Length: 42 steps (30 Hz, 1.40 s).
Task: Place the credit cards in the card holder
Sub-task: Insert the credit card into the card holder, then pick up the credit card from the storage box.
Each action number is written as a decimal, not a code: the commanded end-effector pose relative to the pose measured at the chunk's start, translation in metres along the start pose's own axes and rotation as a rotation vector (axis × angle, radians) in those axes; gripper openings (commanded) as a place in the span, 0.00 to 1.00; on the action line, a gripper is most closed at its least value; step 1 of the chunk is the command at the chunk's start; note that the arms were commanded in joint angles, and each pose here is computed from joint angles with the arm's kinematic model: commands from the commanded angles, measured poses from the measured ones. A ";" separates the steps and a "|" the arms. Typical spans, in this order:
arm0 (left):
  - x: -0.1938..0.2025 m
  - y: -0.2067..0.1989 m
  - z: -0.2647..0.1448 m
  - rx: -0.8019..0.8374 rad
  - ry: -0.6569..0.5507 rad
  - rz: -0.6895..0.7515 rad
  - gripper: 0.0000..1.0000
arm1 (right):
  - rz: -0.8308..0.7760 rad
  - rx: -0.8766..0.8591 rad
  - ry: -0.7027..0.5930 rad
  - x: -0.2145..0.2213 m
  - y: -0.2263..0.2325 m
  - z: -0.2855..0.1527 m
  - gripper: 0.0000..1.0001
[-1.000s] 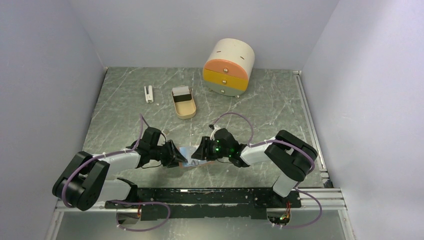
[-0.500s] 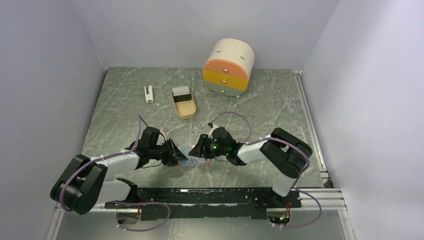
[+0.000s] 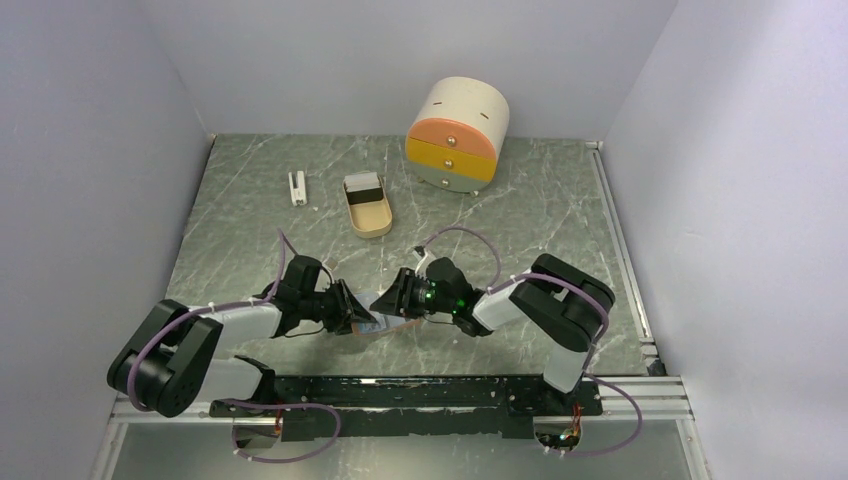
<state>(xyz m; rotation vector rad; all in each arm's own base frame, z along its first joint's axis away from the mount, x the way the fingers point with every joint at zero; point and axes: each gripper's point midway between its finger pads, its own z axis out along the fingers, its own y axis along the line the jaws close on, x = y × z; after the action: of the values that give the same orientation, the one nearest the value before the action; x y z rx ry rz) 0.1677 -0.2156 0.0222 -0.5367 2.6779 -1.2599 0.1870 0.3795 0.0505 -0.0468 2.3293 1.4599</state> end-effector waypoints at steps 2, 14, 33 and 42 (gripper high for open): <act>-0.004 -0.007 0.001 0.028 0.000 0.024 0.36 | 0.005 -0.040 0.000 0.003 0.004 0.001 0.42; -0.002 -0.005 0.000 0.017 0.007 0.031 0.29 | -0.263 0.058 -0.060 -0.037 0.022 -0.008 0.46; 0.008 0.000 -0.006 0.011 0.029 0.038 0.25 | -1.134 0.252 -0.217 -0.231 0.055 0.017 0.53; 0.012 0.002 -0.010 0.018 0.029 0.039 0.26 | -1.624 0.304 -0.206 -0.266 0.034 0.054 0.55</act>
<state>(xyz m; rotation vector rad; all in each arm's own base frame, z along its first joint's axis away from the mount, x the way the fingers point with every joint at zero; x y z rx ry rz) 0.1603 -0.2133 0.0261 -0.4800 2.6754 -1.2695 0.4116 0.3831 0.1378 -1.0896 1.6203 0.4067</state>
